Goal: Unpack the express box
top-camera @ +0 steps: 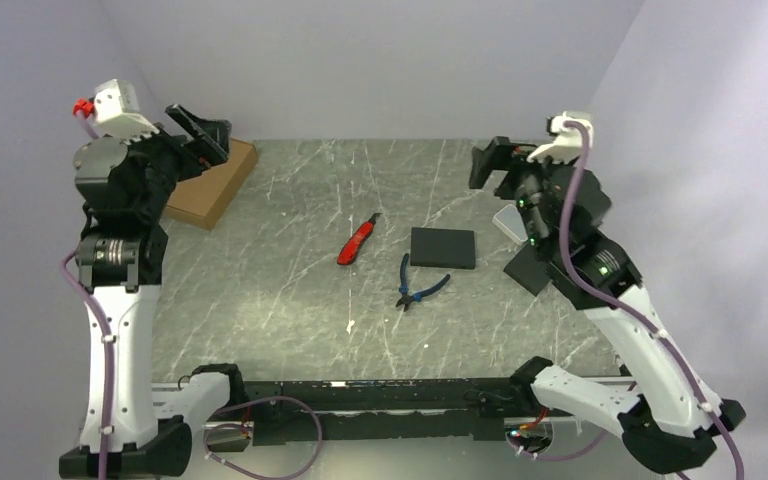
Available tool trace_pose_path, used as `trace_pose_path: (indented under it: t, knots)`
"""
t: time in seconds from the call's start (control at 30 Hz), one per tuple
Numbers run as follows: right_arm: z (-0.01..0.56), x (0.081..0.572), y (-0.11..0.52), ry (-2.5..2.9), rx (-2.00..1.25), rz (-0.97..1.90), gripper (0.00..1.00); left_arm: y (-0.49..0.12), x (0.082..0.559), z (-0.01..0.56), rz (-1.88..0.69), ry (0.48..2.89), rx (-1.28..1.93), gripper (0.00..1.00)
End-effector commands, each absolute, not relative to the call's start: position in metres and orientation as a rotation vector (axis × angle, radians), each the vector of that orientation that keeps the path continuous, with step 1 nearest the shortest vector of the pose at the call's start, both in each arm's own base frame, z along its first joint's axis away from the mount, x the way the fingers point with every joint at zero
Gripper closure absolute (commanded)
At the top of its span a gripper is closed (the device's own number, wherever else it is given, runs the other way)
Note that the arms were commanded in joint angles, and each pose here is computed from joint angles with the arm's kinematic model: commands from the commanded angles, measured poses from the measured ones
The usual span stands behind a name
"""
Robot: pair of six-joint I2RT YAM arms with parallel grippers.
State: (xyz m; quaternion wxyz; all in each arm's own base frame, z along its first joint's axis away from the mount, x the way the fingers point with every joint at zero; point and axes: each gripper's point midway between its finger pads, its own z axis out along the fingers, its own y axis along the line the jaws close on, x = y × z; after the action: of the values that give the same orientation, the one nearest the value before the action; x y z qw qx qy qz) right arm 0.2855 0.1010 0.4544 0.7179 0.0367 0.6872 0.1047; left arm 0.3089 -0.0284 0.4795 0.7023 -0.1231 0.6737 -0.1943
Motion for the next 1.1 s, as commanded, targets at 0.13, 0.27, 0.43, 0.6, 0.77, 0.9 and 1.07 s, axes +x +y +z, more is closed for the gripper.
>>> trace_pose_path:
  t: [0.13, 0.27, 0.43, 0.6, 0.77, 0.9, 1.07]
  knots:
    - [0.412, 0.326, 0.154, 1.667, 0.093, 0.351, 0.00, -0.023, 0.336, 0.414, -0.365, 1.748, -0.298, 0.01]
    - [0.382, 0.336, 0.170, 1.711, 0.026, 0.370, 0.00, -0.024, 0.351, 0.383, -0.364, 1.833, -0.286, 0.01]
    - [0.359, 0.332, 0.188, 1.729, -0.005, 0.488, 0.00, -0.018, 0.368, 0.354, -0.498, 1.906, -0.328, 0.01]
    - [0.342, 0.318, 0.223, 1.757, -0.032, 0.772, 0.00, 0.002, 0.385, 0.332, -0.807, 1.878, -0.474, 0.01]
    - [0.324, 0.305, 0.254, 1.832, -0.059, 0.987, 0.01, 0.034, 0.414, 0.304, -0.777, 1.912, -0.579, 0.01]
    - [0.308, 0.299, 0.276, 1.894, -0.089, 1.125, 0.04, 0.081, 0.435, 0.281, -0.489, 1.986, -0.652, 0.01]
    - [0.293, 0.289, 0.300, 1.970, -0.156, 1.279, 0.08, 0.137, 0.468, 0.263, -0.188, 1.989, -0.644, 0.01]
